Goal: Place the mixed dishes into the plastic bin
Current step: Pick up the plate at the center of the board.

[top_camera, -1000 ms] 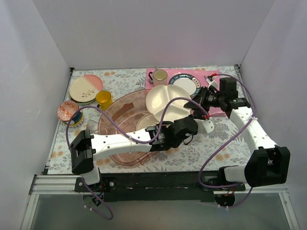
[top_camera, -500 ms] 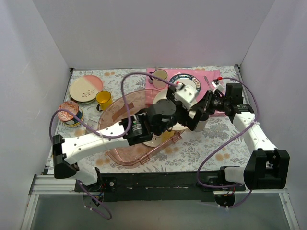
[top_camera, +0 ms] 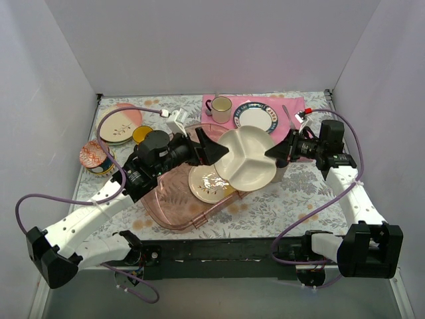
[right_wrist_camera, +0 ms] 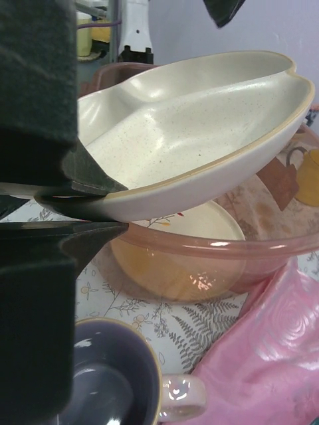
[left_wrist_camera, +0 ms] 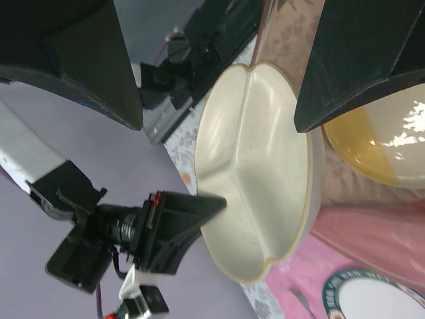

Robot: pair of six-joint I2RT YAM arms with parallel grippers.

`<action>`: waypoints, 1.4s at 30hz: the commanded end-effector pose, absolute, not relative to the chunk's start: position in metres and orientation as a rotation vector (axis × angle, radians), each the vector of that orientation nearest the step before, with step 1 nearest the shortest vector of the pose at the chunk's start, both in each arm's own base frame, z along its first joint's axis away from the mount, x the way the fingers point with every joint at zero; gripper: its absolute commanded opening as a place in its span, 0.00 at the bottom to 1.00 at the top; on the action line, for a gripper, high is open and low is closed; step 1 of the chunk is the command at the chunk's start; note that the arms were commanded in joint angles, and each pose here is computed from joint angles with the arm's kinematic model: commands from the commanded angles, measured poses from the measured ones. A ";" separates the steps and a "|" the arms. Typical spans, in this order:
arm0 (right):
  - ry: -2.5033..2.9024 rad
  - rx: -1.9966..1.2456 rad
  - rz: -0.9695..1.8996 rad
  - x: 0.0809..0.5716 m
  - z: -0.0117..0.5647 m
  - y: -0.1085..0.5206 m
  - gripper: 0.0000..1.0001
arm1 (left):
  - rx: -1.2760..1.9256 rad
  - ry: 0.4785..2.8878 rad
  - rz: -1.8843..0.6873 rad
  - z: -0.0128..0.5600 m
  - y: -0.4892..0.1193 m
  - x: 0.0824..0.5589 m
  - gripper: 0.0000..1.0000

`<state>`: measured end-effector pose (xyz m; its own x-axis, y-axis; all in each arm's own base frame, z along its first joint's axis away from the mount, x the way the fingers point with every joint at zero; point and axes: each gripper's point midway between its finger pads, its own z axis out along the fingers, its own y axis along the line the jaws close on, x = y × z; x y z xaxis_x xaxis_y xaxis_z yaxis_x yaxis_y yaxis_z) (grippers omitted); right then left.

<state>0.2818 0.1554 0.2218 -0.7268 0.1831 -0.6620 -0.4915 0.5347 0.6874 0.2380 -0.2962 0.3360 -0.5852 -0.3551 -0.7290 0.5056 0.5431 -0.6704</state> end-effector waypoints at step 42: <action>1.779 -0.578 1.378 0.253 0.279 0.173 0.01 | 0.118 2.135 -1.103 0.263 -0.294 0.233 0.61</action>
<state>0.2712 0.1644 0.2308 -0.6620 0.1221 -0.7395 -0.6371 0.4280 0.6411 0.2201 -0.2951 0.2466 -0.7675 -0.2024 -0.6082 0.3875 0.6093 -0.6918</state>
